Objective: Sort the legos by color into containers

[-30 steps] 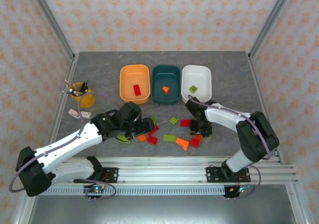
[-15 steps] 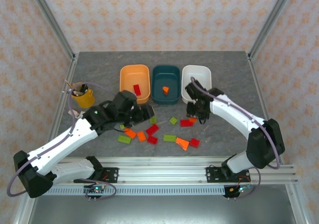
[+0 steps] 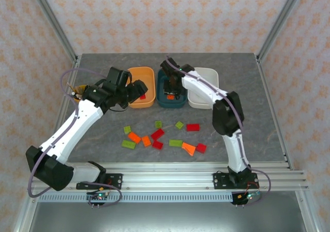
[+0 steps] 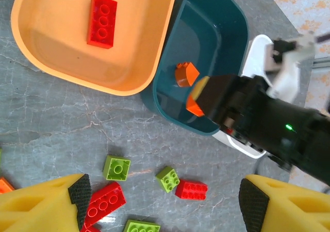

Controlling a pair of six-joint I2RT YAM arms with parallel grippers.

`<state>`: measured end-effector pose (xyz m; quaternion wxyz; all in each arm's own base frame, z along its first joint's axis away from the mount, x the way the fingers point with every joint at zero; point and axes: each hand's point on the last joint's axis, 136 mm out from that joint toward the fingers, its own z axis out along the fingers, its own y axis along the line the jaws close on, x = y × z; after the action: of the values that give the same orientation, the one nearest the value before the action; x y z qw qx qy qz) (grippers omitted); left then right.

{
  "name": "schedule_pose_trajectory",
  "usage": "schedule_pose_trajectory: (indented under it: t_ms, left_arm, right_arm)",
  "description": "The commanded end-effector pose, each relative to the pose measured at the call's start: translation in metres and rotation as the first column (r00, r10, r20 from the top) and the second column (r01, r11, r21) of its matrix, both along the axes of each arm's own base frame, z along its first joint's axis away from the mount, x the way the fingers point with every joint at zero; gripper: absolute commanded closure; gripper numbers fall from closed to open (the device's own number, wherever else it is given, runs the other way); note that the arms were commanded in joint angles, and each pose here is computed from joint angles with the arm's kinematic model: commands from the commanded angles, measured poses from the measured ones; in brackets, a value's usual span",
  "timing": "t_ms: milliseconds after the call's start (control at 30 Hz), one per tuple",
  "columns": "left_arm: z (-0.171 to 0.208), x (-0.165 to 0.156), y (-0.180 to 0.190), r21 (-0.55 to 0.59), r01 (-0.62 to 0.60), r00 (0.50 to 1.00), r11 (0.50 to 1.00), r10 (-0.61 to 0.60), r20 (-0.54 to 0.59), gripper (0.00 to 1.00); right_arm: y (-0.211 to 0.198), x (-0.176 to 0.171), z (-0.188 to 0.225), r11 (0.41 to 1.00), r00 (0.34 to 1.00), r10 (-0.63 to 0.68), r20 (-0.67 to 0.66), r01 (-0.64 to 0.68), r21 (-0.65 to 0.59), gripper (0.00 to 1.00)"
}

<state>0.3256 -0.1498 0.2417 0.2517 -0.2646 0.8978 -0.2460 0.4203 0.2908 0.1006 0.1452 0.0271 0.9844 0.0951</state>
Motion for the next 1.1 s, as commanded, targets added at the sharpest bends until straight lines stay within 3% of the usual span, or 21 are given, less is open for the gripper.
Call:
schedule_pose_trajectory:
  t_ms: [0,267,467,767,933,1067]
  left_arm:
    - [0.012,0.003,-0.002,-0.001,0.022,0.999,1.0,-0.022,0.029,0.21]
    - [-0.004,-0.006,-0.001,-0.004,0.029,1.0,1.0,-0.029,-0.003,0.21]
    - [-0.005,-0.015,0.006,0.006,0.018,1.0,1.0,-0.018,-0.011,0.21]
    - [0.011,-0.034,0.023,0.062,0.002,1.0,0.998,-0.002,-0.009,0.22]
    - [0.003,-0.049,0.02,0.037,0.025,0.998,0.999,-0.023,-0.058,0.23]
    - [-0.014,-0.062,0.015,0.044,0.081,0.992,0.996,-0.076,-0.1,0.24]
  right_arm:
    - [0.005,0.006,-0.004,0.999,0.998,-0.042,-0.049,0.044,0.027,0.68]
    - [0.011,0.025,-0.033,0.996,0.993,-0.076,-0.085,0.079,0.034,0.66]
    - [0.011,0.031,-0.024,0.997,0.996,-0.067,-0.063,0.069,0.037,0.44]
    - [0.012,0.026,0.101,0.996,0.985,-0.016,0.171,0.001,0.089,0.43]
    - [0.0,-0.017,0.155,0.992,0.953,0.053,0.299,-0.086,0.097,0.44]
    - [-0.018,-0.067,0.164,0.984,0.936,0.107,0.336,-0.148,0.098,0.43]
